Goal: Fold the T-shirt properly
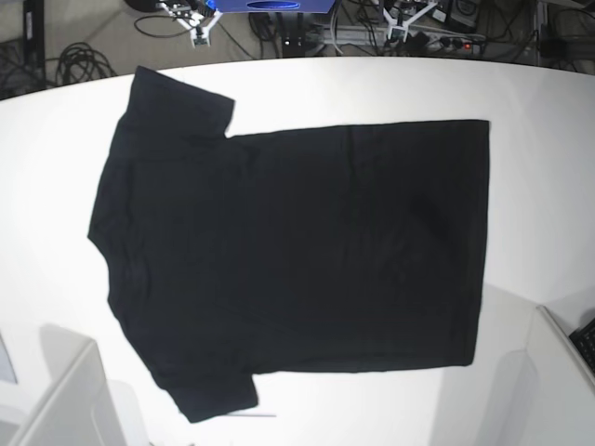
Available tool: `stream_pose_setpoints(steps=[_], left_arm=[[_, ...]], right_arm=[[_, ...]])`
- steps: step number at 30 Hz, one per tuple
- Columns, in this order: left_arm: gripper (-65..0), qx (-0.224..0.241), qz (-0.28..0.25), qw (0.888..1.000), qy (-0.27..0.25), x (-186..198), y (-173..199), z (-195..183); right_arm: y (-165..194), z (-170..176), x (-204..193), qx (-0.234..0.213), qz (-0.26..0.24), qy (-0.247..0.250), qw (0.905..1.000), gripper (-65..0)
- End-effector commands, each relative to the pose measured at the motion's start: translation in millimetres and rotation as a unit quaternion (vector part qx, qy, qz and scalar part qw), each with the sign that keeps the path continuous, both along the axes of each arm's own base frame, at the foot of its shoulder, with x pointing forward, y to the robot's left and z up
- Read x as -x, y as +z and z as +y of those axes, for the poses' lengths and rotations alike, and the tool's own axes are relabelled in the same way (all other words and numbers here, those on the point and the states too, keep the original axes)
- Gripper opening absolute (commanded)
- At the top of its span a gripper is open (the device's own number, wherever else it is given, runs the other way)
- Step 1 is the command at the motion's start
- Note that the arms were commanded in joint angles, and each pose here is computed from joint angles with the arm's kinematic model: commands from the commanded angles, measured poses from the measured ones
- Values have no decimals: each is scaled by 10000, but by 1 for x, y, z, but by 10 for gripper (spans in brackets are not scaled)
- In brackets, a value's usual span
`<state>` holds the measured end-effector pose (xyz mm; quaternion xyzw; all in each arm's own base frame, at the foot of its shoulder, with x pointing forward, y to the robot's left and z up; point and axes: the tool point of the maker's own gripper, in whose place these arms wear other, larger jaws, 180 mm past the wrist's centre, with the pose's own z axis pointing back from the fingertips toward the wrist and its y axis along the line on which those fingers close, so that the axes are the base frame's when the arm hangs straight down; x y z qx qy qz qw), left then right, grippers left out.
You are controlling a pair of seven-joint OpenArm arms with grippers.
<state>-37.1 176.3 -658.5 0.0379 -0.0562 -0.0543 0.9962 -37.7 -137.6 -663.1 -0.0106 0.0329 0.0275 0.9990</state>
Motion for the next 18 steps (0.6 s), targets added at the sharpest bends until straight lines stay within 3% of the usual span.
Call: stream_pose_setpoints(steps=[1,9,18], left_arm=[[-650,-30,26,10000,2,4,0,2],[-650,-46,33,10000,7,5,1,4],[-650,-54,40,10000,6,6,1,5]], right_arm=[[0,-1,5,14,44,14,10000,-650],[1,-1,2,12,-278,-298,9992,-650],[2,-1,7,5,-393,-286,9988,-650]])
